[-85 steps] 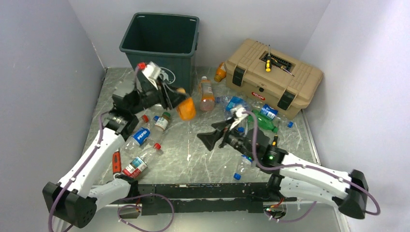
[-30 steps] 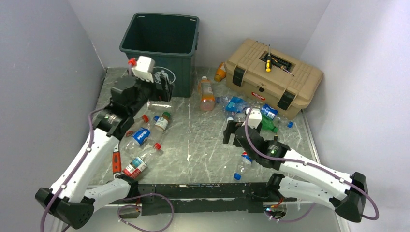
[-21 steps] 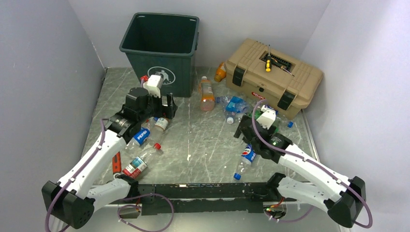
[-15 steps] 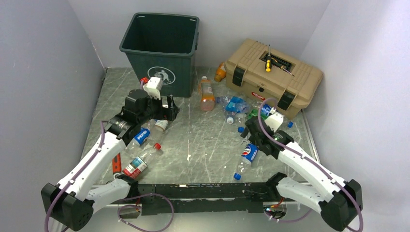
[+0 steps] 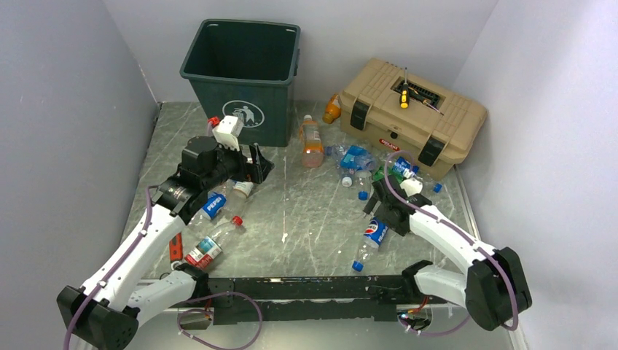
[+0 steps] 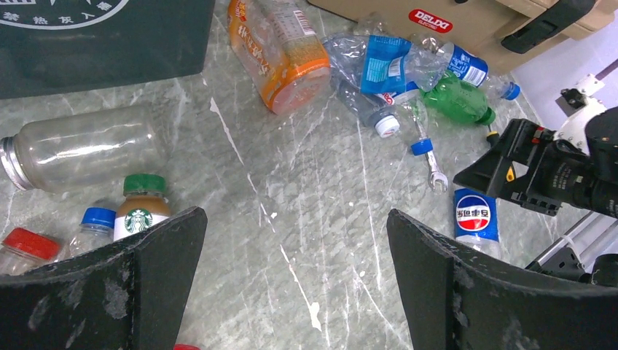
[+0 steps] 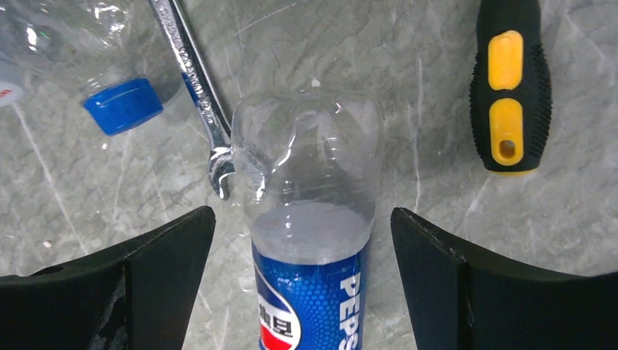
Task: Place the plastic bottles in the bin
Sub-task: Pick up the plastic bottle at the center of the board.
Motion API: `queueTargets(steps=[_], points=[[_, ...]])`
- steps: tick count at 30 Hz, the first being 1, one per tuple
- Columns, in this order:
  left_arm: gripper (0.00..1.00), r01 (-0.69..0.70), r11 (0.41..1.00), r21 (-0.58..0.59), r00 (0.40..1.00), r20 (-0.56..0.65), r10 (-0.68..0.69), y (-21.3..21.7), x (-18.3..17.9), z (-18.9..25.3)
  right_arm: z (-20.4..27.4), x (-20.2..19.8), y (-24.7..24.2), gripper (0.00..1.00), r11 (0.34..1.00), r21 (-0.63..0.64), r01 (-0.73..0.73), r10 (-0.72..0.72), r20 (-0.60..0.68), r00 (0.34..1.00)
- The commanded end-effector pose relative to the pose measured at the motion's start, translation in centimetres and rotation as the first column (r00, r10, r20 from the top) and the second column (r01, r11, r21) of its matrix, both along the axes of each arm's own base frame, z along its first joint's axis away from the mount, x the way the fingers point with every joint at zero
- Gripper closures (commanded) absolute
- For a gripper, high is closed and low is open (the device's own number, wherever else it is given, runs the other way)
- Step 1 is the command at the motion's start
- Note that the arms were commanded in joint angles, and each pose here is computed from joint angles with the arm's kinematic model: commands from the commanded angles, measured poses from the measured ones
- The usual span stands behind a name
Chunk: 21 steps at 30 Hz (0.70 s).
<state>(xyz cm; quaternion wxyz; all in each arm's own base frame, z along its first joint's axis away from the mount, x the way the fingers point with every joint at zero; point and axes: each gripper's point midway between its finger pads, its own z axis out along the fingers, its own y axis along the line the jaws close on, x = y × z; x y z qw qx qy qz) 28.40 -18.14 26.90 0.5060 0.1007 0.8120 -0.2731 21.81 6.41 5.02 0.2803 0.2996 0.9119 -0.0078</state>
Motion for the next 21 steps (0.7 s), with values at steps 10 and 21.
queueTargets(steps=[10,21], points=[[0.03,0.04,0.998,-0.048,0.999,0.031,-0.038,-0.8,-0.4,1.2,-2.5,0.6,1.9,0.18,0.991,0.105,-0.077,0.077,0.01,0.997],[0.04,0.066,0.996,-0.065,0.995,0.08,-0.061,-1.0,-1.0,2.3,2.0,1.1,4.1,0.49,0.96,0.215,-0.178,0.145,0.162,0.976]])
